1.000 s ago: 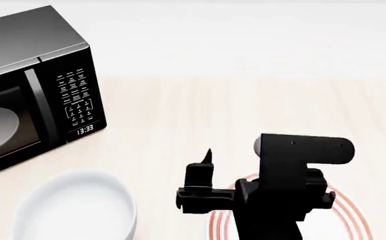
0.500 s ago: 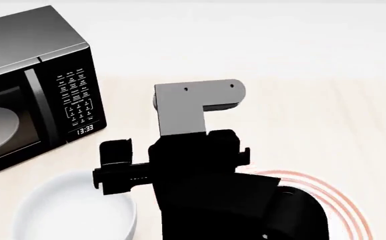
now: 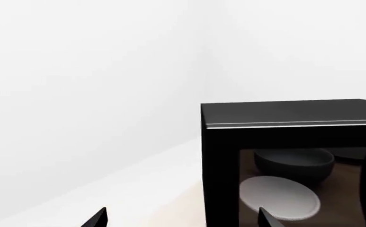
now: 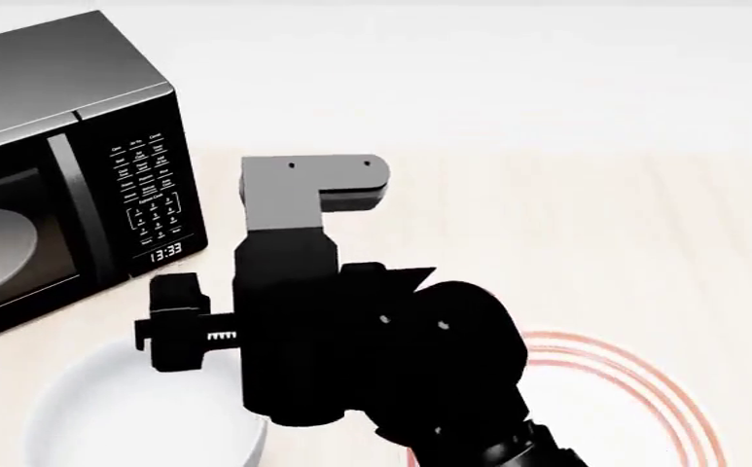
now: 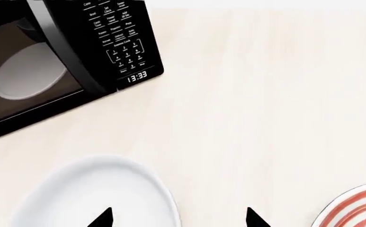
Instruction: Put the white bowl to the right of the plate.
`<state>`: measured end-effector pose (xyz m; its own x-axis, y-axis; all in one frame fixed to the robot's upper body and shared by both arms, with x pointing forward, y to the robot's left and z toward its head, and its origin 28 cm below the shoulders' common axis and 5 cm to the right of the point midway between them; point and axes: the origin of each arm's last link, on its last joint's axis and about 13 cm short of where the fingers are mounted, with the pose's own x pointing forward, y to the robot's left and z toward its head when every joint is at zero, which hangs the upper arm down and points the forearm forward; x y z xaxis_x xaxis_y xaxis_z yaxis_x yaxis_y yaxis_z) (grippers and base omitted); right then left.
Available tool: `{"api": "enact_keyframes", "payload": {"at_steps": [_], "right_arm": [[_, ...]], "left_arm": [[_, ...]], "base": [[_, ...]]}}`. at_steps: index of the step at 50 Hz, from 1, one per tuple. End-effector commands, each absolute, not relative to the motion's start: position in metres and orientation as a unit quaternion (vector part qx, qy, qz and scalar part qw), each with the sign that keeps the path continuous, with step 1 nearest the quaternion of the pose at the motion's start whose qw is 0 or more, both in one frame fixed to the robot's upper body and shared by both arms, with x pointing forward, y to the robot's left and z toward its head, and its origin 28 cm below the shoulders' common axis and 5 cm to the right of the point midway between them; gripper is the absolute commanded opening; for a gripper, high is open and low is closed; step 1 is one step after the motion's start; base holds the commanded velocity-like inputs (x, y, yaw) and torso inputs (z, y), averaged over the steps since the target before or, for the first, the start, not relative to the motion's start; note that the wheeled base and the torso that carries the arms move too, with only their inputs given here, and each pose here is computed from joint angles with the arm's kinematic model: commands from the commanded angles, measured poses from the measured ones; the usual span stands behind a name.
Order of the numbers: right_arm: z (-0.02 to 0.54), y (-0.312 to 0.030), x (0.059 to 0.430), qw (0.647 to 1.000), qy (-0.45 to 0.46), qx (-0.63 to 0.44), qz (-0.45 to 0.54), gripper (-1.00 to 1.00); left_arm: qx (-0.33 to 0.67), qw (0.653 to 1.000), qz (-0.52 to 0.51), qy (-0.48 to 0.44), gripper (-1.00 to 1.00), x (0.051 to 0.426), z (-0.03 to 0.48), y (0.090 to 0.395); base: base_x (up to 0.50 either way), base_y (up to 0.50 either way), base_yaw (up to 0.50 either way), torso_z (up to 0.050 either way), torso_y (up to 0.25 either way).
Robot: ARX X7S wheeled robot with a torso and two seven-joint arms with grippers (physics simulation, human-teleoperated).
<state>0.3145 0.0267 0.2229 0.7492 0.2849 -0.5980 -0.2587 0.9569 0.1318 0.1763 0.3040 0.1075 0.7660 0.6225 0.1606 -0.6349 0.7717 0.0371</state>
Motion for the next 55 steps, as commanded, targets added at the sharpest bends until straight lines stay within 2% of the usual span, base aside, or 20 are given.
{"api": "enact_keyframes", "payload": {"at_steps": [1, 34, 55], "right_arm": [[0.215, 0.035, 0.326, 0.913, 0.384, 0.024, 0.136, 1.0], [0.182, 0.049, 0.332, 0.864, 0.485, 0.024, 0.135, 1.0], [0.169, 0.047, 0.332, 0.856, 0.501, 0.015, 0.127, 1.0]], "left_arm": [[0.044, 0.936, 0.34, -0.072, 1.0, 0.174, 0.108, 0.306], [0.053, 0.94, 0.329, -0.079, 1.0, 0.172, 0.108, 0.3], [0.054, 0.939, 0.329, -0.08, 1.0, 0.172, 0.109, 0.3]], "base": [[0.0, 0.0, 0.0, 0.0, 0.0], [0.0, 0.0, 0.0, 0.0, 0.0], [0.0, 0.0, 0.0, 0.0, 0.0]]}}
